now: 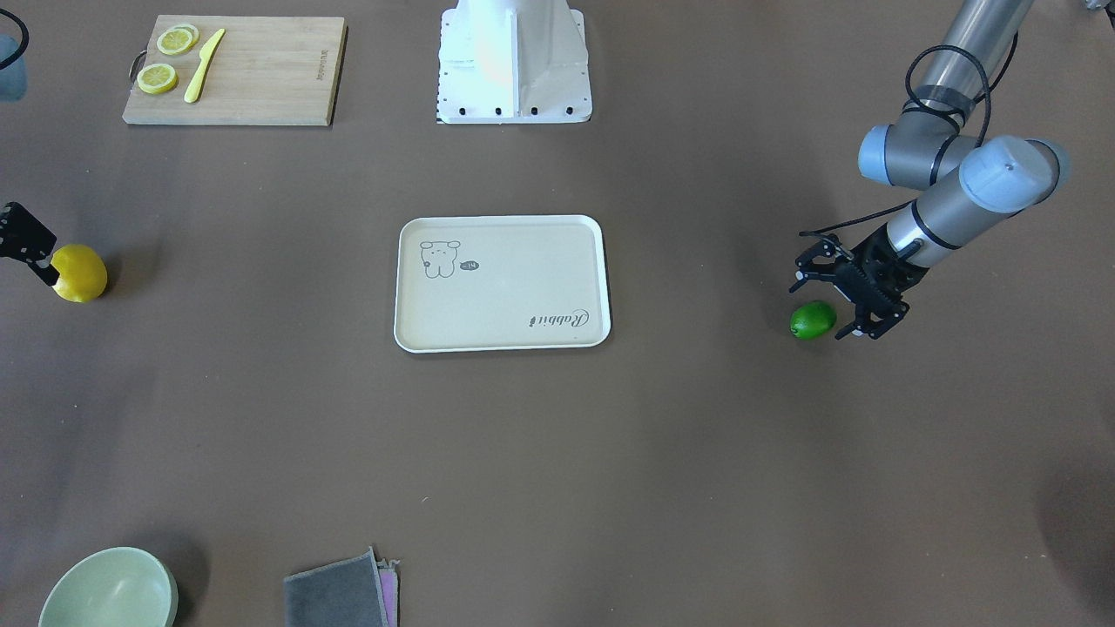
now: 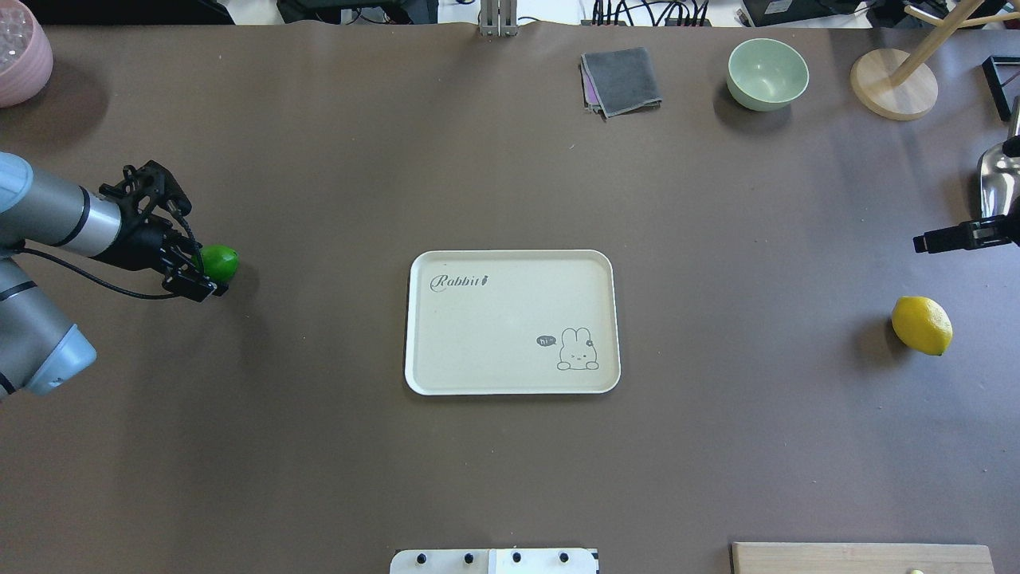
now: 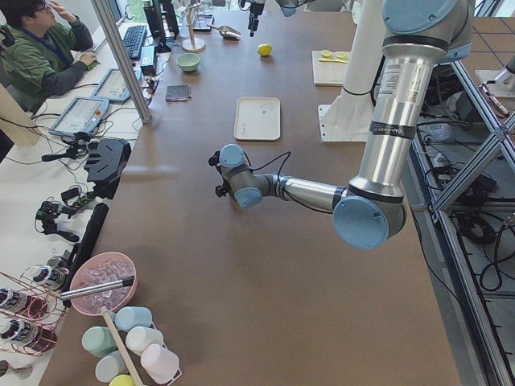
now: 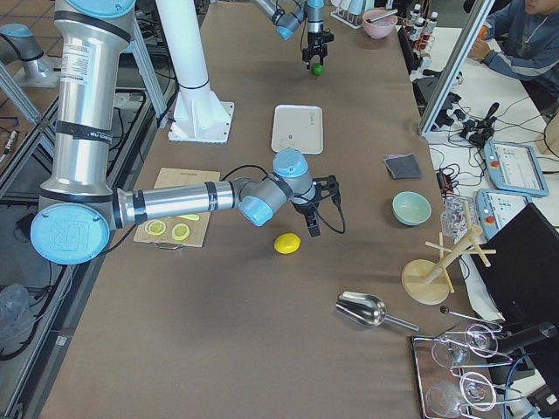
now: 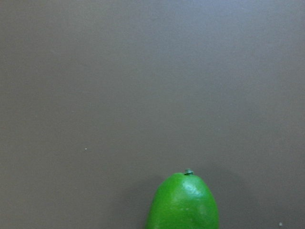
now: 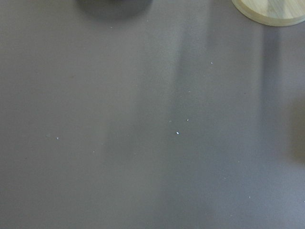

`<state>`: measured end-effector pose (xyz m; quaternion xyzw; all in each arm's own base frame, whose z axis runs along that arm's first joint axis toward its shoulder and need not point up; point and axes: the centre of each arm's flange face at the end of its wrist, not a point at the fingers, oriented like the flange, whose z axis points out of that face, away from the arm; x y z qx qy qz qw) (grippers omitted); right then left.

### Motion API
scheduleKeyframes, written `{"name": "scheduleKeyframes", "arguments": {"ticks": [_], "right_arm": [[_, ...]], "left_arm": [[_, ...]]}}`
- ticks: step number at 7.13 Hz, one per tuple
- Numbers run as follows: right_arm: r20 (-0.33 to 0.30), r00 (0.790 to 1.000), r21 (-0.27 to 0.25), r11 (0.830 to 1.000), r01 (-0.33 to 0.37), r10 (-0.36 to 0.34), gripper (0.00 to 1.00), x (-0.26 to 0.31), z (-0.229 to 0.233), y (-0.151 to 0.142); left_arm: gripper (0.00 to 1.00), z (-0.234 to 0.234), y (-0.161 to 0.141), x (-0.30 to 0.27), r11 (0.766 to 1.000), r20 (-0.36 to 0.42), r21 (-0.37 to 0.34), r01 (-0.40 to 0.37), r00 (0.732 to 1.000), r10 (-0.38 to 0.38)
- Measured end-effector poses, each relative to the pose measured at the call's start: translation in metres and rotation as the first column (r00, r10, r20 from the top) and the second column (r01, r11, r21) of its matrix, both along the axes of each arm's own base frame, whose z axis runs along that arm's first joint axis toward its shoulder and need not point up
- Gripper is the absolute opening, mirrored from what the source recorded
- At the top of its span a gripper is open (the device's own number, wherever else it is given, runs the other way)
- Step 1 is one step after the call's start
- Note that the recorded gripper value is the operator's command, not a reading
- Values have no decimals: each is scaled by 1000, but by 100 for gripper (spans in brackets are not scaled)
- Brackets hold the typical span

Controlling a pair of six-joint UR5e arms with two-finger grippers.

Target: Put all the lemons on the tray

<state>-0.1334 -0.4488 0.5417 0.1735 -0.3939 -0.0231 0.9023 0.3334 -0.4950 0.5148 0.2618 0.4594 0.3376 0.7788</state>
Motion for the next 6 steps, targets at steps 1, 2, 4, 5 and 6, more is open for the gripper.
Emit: {"name": "scheduleKeyframes", "arguments": {"ticks": [1, 2, 4, 5, 6], "right_arm": [[0, 1000, 0, 1000, 0, 0, 100, 0, 0, -1], [1, 1000, 2, 1000, 0, 0, 100, -1, -1, -1], [3, 1000, 4, 1000, -1, 1, 100, -1, -3, -2], [3, 1000, 5, 1000, -1, 1, 100, -1, -3, -2], [3, 1000, 5, 1000, -1, 1, 100, -1, -3, -2]], "left_arm": [[0, -2, 2, 6, 1000, -5, 9, 13, 1000, -13], [0, -5, 2, 7, 999, -12, 24, 38, 999, -38], [0, -39, -6, 13, 993, -98, -17, 113, 989, -114], [0, -80, -14, 30, 983, -175, -107, 147, 971, -165], [0, -124, -11, 61, 969, -244, -198, 146, 950, -193]]}}
